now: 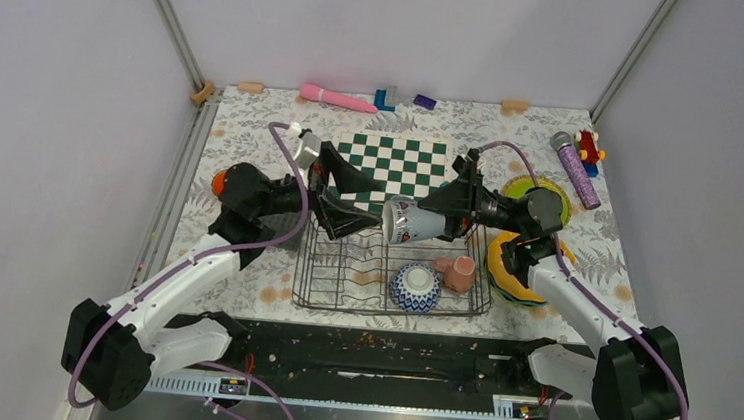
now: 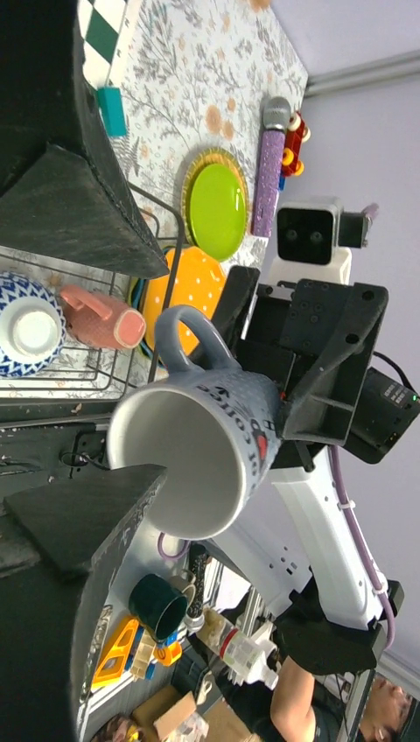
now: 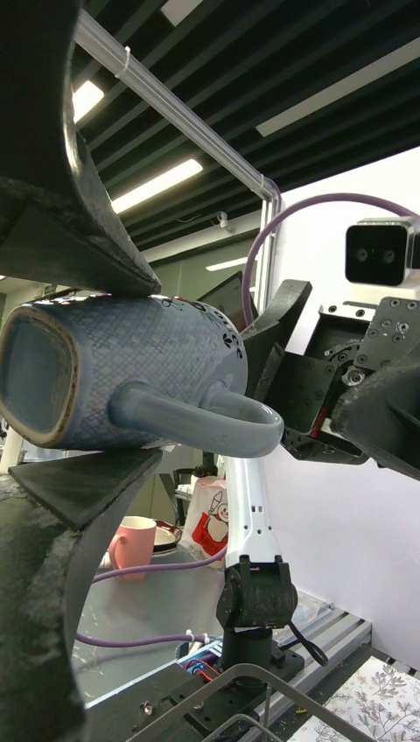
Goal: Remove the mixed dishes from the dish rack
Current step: Pick up the cup from the dish rack.
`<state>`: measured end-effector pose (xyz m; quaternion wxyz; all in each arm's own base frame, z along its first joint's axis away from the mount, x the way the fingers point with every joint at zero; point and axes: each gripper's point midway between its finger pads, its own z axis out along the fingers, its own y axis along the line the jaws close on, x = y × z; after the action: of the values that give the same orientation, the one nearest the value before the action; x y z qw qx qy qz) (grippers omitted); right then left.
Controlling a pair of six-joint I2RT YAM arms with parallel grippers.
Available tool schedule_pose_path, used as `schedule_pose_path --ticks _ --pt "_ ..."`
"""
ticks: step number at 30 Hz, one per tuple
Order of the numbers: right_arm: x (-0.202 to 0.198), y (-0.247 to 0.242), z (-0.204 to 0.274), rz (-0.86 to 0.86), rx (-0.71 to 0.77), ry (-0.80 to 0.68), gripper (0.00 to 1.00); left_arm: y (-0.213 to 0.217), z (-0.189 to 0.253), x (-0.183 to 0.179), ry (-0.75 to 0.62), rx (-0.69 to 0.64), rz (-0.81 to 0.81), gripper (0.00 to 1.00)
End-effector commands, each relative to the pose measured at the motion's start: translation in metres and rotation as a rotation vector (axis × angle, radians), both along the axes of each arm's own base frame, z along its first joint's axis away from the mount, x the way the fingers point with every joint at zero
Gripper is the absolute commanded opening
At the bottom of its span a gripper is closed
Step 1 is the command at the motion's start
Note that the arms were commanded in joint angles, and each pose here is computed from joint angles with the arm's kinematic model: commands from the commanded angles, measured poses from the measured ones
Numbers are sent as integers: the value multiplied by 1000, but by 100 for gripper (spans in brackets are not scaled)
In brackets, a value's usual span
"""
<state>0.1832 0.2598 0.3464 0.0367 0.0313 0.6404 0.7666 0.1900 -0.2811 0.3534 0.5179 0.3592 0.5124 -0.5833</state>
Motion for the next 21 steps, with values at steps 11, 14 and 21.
schedule_pose_path --ticks 11,14,21 --pt "-6 -3 19 24 55 -86 0 -33 31 2 -102 -17 -75 58" --pt "-6 -2 18 25 53 -81 0 -40 29 2 -112 2 -91 45" --pt "-6 -2 16 20 51 -83 4 -44 25 10 -118 28 4 0"
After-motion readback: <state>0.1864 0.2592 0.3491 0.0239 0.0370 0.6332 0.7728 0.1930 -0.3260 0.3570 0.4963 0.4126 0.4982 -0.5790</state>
